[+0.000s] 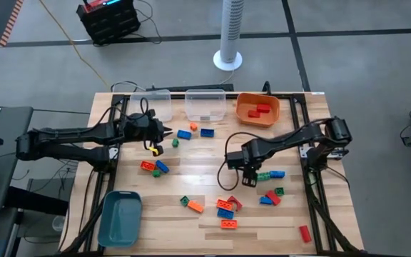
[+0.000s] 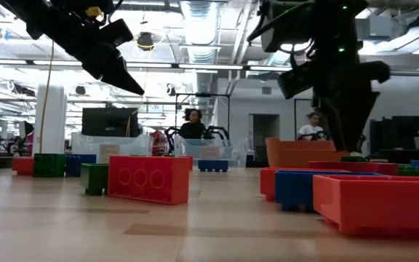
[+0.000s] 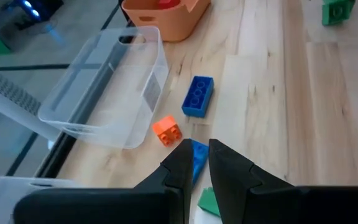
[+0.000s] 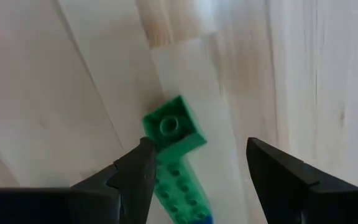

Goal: Sort blocks
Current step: Put the green game piece into the right transparent bin

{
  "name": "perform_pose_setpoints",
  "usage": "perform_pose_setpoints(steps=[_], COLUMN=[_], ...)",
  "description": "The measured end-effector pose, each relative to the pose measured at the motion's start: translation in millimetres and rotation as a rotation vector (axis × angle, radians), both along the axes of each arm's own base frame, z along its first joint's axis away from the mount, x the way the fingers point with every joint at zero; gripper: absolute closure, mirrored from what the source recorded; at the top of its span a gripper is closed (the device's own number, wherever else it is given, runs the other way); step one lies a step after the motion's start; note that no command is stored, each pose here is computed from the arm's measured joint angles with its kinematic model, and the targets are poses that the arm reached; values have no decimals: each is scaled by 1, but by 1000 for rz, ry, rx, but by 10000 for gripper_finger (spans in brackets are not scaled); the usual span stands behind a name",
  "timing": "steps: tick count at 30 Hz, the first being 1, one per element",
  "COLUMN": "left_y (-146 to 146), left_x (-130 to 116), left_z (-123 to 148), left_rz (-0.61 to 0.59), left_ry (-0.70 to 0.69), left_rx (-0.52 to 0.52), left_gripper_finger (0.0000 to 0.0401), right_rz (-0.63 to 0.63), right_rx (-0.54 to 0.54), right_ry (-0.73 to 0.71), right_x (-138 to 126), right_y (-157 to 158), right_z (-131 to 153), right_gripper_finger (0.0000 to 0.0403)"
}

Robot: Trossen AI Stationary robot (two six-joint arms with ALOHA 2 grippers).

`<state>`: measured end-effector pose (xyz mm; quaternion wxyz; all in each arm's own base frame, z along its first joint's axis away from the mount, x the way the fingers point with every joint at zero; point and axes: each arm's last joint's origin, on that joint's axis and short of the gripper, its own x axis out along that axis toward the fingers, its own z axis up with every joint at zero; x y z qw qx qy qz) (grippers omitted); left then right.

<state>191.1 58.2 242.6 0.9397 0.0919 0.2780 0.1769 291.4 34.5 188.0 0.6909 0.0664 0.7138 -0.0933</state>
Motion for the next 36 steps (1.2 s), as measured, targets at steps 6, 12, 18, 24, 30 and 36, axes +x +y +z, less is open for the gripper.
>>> perform_pose_setpoints(steps=[6, 12, 18, 24, 30, 36], left_y=[-1, -2, -2, -2, -2, -2], left_x=[-1, -2, -3, -3, -3, -3], left_z=[-2, -5, -5, -6, -6, -5], left_rz=[8, 10, 7, 9, 12, 12], left_ry=[11, 42, 46, 55, 53, 49], left_rx=[-22, -39, -36, -42, -47, -47], left_gripper_finger=[356, 356, 356, 356, 356, 356], right_rz=[273, 336, 337, 344, 352, 375], right_rx=[-31, -91, -90, -85, -82, -84], right_ry=[-39, -65, -77, -80, -70, -63], right_x=[2, 1, 3, -1, -6, -7], right_y=[23, 34, 34, 34, 34, 34], right_z=[-2, -1, -2, -13, -23, -24], right_gripper_finger=[147, 147, 147, 147, 147, 150])
